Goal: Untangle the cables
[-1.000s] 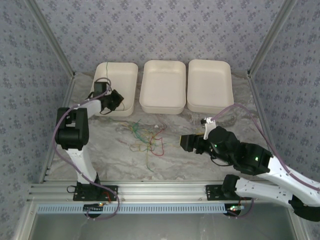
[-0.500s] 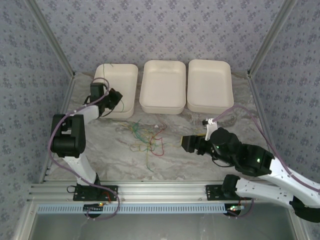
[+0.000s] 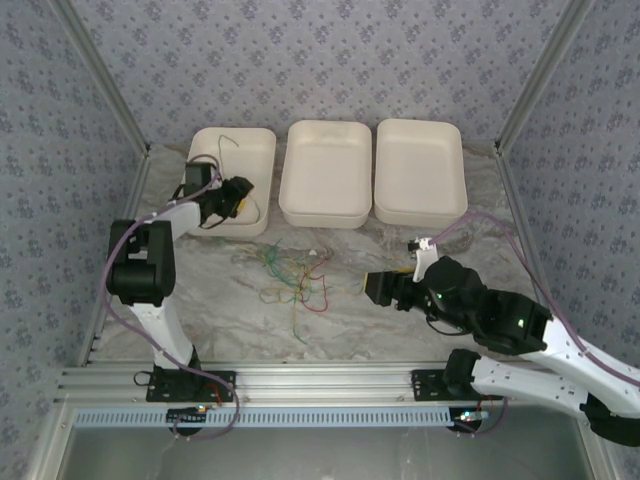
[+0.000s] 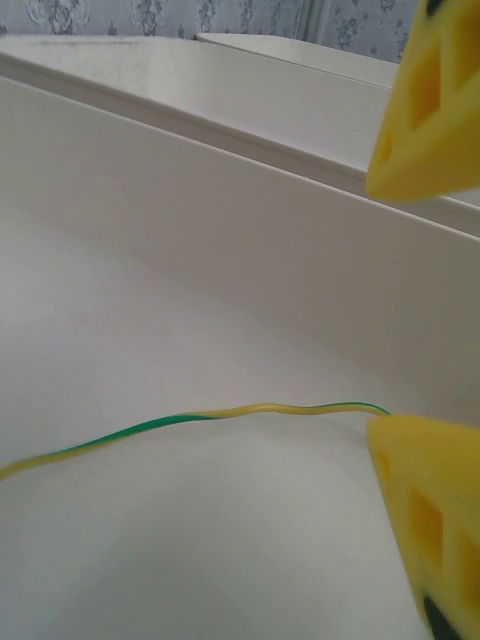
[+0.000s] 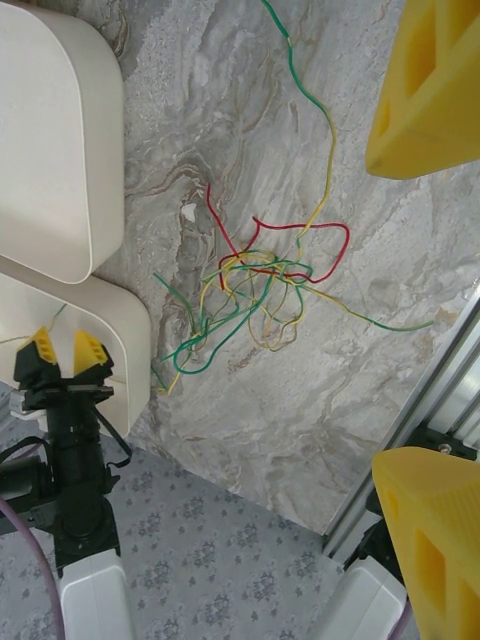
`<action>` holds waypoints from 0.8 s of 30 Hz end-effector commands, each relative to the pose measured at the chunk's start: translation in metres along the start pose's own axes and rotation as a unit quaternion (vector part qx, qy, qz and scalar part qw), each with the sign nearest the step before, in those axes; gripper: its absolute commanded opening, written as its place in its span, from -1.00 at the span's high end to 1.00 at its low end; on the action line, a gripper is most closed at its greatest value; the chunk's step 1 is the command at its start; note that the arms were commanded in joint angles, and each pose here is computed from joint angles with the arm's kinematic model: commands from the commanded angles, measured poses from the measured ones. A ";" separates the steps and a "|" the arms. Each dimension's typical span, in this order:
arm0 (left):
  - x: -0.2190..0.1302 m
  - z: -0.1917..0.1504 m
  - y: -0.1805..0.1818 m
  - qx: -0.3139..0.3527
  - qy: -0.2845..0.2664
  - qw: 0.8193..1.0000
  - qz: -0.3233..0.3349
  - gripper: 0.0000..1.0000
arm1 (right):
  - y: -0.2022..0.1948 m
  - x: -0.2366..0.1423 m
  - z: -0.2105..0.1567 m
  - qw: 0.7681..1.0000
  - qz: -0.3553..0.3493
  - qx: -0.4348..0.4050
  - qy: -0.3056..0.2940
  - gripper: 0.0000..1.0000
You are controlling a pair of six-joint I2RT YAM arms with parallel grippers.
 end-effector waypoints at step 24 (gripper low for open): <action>-0.143 -0.128 -0.029 0.152 -0.038 0.981 0.110 -0.43 | 0.006 0.175 -0.006 0.984 -0.081 -0.039 0.154 -0.21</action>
Point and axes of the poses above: each hand's point on the last joint's axis, 136 mm out from that joint toward the fingers, its own x axis out along the fingers, its own y axis along the line the jaws close on, z = x × y, the point moved 9 cm from there along -x, back along the fingers, and after that the axes turned 4 degrees about -x, right-handed, at the moved point
